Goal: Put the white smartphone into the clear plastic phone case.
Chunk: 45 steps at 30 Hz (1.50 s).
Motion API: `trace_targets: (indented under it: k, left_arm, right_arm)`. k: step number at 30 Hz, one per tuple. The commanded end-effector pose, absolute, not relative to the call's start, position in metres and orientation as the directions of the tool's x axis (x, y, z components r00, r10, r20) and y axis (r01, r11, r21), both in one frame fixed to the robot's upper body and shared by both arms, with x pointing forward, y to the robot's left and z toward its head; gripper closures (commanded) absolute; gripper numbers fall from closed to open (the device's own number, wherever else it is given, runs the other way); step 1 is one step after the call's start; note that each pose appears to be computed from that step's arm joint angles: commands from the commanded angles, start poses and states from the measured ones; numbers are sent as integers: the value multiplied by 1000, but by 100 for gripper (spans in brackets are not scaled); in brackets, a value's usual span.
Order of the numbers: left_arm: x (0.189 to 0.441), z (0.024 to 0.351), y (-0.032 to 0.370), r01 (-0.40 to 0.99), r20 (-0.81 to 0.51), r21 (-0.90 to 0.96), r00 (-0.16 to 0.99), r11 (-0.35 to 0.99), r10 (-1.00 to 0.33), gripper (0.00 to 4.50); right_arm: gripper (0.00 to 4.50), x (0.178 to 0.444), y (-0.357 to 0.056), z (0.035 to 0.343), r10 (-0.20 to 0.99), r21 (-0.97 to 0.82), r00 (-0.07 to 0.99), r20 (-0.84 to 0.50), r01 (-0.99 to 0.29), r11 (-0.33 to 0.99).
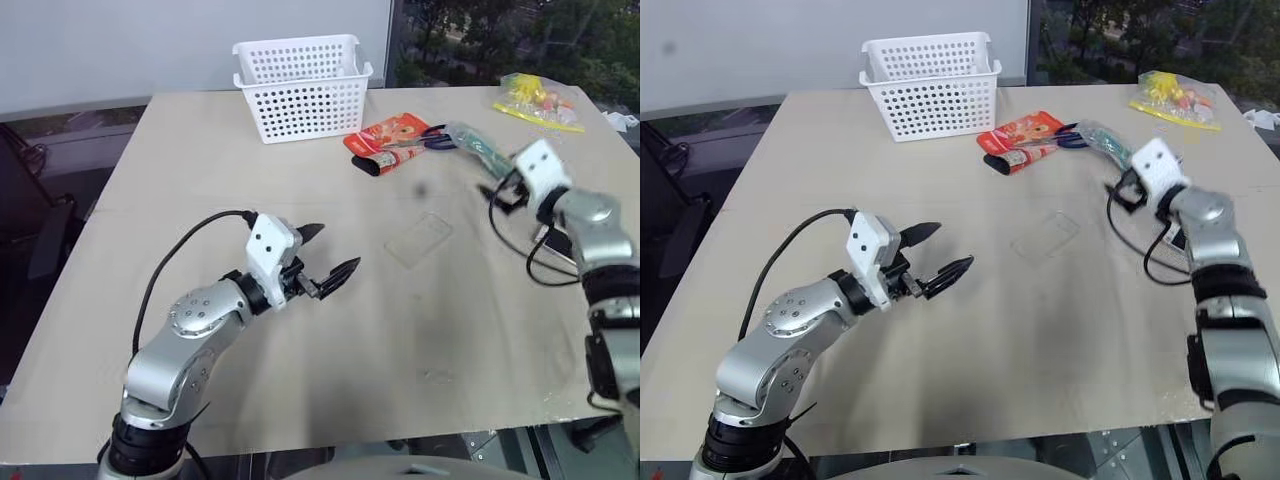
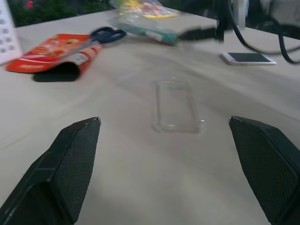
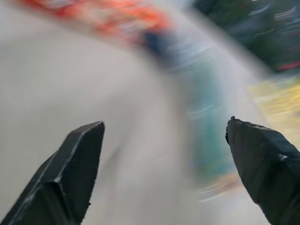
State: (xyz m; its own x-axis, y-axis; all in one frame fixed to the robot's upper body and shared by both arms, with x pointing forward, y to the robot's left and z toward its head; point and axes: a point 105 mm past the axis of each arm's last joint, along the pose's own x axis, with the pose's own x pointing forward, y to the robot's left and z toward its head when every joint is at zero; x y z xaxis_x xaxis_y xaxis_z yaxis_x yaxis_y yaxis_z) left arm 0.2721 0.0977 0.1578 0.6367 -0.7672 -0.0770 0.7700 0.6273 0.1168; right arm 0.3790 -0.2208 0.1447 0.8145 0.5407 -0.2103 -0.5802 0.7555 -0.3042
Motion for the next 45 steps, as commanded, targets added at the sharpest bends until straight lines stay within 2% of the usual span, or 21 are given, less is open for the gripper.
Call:
trace_targets:
  k: [1,4,7,10,13,16,19,24,28,30,32,34,39,40,42,43,45]
  left_arm:
    - [279,161,96,800,-74,149,595,581,-800,0]
    - [293,159,94,829,-95,166,553,534,-828,0]
    - [313,153,90,846,-150,223,520,484,-841,0]
    - [339,155,76,860,-168,267,487,436,-857,0]
    - [354,165,39,888,-156,275,420,369,-894,0]
    - [356,161,2,913,-186,280,354,296,-917,0]
    - [350,141,-31,940,-253,254,292,228,-922,0]
    - [335,104,-56,964,-359,203,238,173,-903,0]
    - [346,78,-52,945,-451,221,320,243,-833,87]
    - [351,73,-48,935,-475,229,351,271,-807,122]
    - [358,70,-42,919,-492,228,394,322,-777,186]
    - [363,67,-35,905,-507,229,425,359,-750,216]
    - [365,65,-26,896,-513,232,444,379,-735,358]
    - [364,66,-25,896,-509,231,443,378,-738,358]
    - [364,70,-19,890,-489,233,455,392,-744,420]
    - [364,72,-14,887,-482,231,462,400,-745,437]
    - [364,79,-4,879,-461,242,476,410,-749,437]
  right_arm:
    - [7,330,-198,174,714,-196,689,-129,-723,662]
    - [7,289,-189,164,780,-86,608,-148,-793,603]
    - [7,263,-185,161,800,-4,583,-144,-808,589]
    - [7,255,-185,162,776,19,619,-123,-780,626]
    - [7,255,-192,158,728,-10,672,-132,-736,677]
    - [7,256,-200,156,681,-40,718,-144,-691,721]
    - [7,258,-218,146,569,-165,793,-218,-605,779]
    - [7,246,-231,144,522,-208,821,-230,-566,798]
    - [0,241,-235,151,510,-213,833,-216,-550,807]
    - [0,240,-235,153,512,-210,833,-211,-550,808]
    - [0,239,-235,155,516,-203,830,-209,-553,808]
    - [0,239,-235,155,518,-200,829,-211,-555,807]
    - [0,243,-234,157,526,-204,825,-204,-562,802]
    - [0,245,-234,158,528,-205,825,-201,-563,801]
    - [0,247,-234,158,530,-210,825,-198,-564,799]
    - [0,248,-234,159,529,-213,826,-197,-563,799]
    - [0,250,-237,160,525,-222,828,-197,-559,799]
